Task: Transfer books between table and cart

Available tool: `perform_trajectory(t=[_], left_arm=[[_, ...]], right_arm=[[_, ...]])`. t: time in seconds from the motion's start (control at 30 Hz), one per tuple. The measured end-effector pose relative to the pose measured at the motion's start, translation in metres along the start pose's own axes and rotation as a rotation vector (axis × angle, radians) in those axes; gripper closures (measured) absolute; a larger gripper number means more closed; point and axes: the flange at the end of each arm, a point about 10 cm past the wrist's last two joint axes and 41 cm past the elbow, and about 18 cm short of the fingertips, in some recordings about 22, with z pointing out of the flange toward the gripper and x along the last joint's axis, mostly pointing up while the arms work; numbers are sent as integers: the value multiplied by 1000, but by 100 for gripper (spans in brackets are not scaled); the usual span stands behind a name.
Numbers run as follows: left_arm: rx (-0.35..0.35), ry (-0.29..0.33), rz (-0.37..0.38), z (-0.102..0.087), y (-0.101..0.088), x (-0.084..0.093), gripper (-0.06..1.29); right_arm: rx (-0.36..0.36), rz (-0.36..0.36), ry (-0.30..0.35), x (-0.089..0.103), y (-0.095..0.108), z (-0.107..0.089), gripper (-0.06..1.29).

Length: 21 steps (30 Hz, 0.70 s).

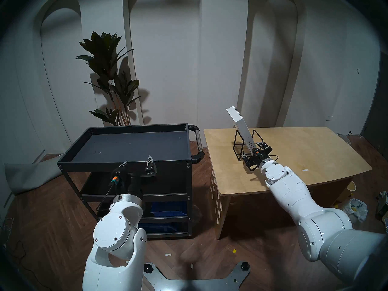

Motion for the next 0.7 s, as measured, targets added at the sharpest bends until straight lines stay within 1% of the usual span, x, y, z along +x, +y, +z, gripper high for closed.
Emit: perform_trajectory(t=[0.23,0.7], left_arm=[[7,-2,0,-1,2,-1,0],[9,-3,2,-2,3,-1,0]], right_arm=[[0,-20,13,0,3,6,0],[0,-44,25,-4,6,9,2]])
